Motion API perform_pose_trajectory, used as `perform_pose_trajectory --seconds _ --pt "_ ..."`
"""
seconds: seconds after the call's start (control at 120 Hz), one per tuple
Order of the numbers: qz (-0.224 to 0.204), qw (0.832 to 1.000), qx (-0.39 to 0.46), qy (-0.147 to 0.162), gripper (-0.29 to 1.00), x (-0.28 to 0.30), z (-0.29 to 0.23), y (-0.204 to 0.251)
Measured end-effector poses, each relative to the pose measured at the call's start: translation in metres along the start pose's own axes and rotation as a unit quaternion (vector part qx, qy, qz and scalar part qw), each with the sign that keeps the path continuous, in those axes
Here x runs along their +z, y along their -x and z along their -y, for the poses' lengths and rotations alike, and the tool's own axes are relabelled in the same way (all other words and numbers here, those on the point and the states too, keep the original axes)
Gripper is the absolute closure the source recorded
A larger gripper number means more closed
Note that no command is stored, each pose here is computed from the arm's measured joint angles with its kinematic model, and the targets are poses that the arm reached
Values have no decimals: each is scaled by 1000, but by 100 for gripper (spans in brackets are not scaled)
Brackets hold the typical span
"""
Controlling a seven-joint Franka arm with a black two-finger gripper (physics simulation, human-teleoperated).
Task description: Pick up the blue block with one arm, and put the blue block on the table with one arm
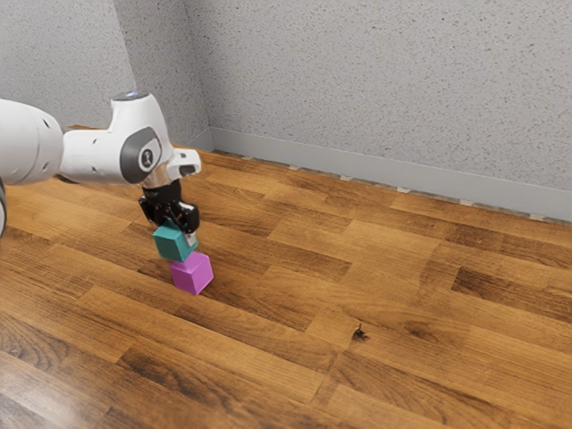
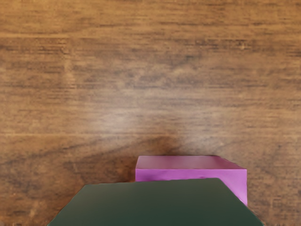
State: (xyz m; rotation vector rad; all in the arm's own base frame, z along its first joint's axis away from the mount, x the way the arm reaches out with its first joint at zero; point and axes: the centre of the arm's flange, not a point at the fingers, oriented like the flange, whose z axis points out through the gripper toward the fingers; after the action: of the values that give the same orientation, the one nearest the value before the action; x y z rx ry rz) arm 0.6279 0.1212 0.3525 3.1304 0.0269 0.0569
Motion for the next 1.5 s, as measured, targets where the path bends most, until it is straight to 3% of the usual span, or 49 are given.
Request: perform_pose_trajectory --seconds 0.183,0.408,0.85,1.15,1.242,1.383,1.5 --pt "12 999 -33 -15 30 -10 46 17" --pt "52 997 -53 -6 31 42 58 53" --pt "30 997 -74 2 30 67 60 70" --pt "15 997 -78 3 9 64 65 70" --pt "-6 997 -79 6 6 36 68 68" --pt "-57 996 -60 19 3 -52 49 55" --pt "-93 995 -25 -4 2 -138 30 21"
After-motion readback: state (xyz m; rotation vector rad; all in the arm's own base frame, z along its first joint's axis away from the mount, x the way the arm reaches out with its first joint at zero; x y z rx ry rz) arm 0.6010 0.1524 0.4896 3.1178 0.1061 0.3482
